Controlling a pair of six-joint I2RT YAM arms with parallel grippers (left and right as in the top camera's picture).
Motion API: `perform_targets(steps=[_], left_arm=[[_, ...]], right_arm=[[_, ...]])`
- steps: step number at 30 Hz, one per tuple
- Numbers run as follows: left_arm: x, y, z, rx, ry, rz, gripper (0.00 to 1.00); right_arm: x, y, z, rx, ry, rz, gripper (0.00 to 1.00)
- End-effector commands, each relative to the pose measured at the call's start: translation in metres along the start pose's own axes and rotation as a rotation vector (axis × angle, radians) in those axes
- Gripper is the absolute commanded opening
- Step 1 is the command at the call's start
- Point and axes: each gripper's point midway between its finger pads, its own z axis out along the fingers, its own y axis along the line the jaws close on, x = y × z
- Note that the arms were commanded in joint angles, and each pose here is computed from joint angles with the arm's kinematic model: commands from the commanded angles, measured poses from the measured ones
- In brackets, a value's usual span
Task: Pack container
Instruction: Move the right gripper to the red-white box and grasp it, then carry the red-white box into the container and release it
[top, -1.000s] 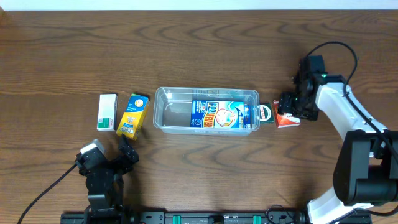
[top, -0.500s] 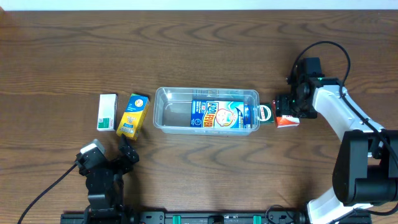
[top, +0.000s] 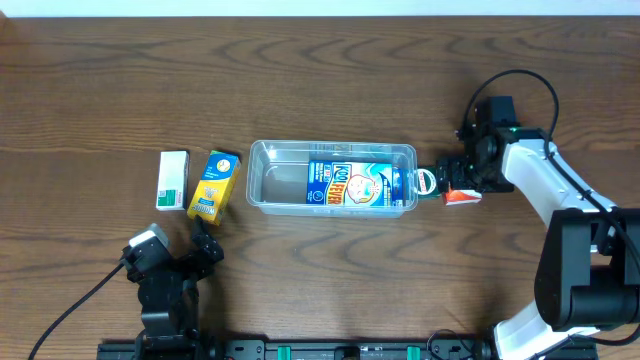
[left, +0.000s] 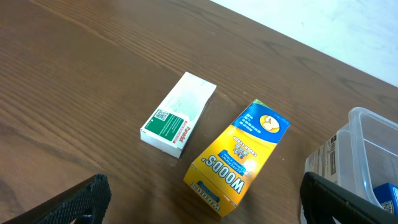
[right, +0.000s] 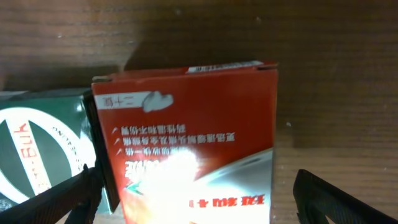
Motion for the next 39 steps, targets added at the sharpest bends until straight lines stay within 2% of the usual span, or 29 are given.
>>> perform_targets(steps=[1, 10, 15, 18, 22, 33, 39], left_arm=[[0.006, 0.002, 0.003, -0.005, 0.010, 0.018, 0.98], [0.006, 0.002, 0.003, -0.005, 0.010, 0.018, 0.98], [0.006, 0.002, 0.003, -0.005, 0.010, 0.018, 0.98], [0.006, 0.002, 0.003, -0.005, 0.010, 0.018, 0.98], [0.006, 0.002, 0.003, -0.005, 0.010, 0.018, 0.98], [0.006, 0.002, 0.003, -0.005, 0.010, 0.018, 0.98], [0.006, 0.002, 0.003, -0.005, 0.010, 0.018, 0.98]], right_arm=[[0.001, -0.007, 0.004, 0.024, -0.003, -0.002, 0.93], [0.002, -0.016, 0.014, 0.028, -0.003, 0.022, 0.82], [0.006, -0.018, 0.023, 0.038, 0.022, 0.023, 0.80], [0.006, -0.019, 0.024, 0.047, 0.021, 0.023, 0.72], [0.001, -0.023, 0.020, 0.069, 0.006, 0.023, 0.67], [-0.024, -0.019, -0.031, 0.064, -0.138, 0.017, 0.65], [-0.037, 0.014, -0.077, -0.009, -0.282, -0.049, 0.61]])
